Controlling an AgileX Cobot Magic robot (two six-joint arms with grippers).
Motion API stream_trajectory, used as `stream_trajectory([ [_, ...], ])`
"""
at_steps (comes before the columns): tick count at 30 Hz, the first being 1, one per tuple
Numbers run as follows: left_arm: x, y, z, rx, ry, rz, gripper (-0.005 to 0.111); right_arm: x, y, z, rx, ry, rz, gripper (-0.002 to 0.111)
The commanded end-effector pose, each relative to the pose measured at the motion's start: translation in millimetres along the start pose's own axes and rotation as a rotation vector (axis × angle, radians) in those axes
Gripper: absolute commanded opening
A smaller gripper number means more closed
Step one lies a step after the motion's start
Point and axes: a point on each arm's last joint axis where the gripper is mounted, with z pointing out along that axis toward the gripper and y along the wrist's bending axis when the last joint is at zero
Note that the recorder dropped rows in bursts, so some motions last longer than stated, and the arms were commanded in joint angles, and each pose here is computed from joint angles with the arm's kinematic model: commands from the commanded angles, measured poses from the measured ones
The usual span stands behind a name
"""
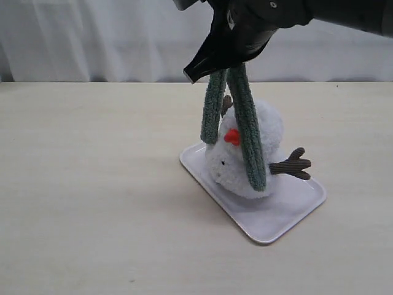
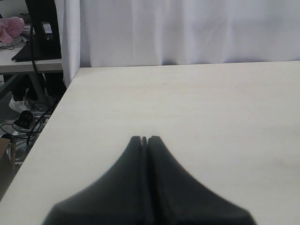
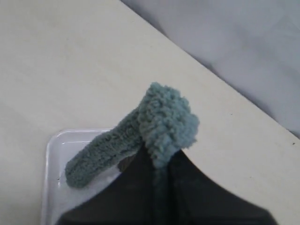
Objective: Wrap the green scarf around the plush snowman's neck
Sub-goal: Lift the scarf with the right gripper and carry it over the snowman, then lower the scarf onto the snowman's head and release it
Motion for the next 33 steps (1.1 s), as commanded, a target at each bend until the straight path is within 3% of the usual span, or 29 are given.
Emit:
stream_trajectory([
  [1, -0.2, 0.2, 0.0, -0.003, -0.007, -0.005, 0.000, 5.1, -0.4, 19.2, 0.098, 0.052, -0.073, 0.004],
  [5, -0.2, 0.2, 0.0, -0.003, -0.007, -0.005, 0.000, 17.2, -1.4, 41.6, 0.234, 0.184, -0.153, 0.004],
  [13, -0.2, 0.2, 0.0, -0.003, -0.007, -0.005, 0.000, 43.3, -19.3, 65.3, 0.309, 0.368, -0.140, 0.004],
  [19, -0.2, 0.2, 0.0, -0.003, -0.007, -0.005, 0.000, 61.3, -10.3, 75.9, 0.247, 0.421, -0.248, 0.004],
  [33, -0.2, 0.2, 0.0, -0.003, -0.007, -0.005, 0.000, 64.4, -10.2, 69.4, 0.206, 0.445, -0.277, 0.004],
])
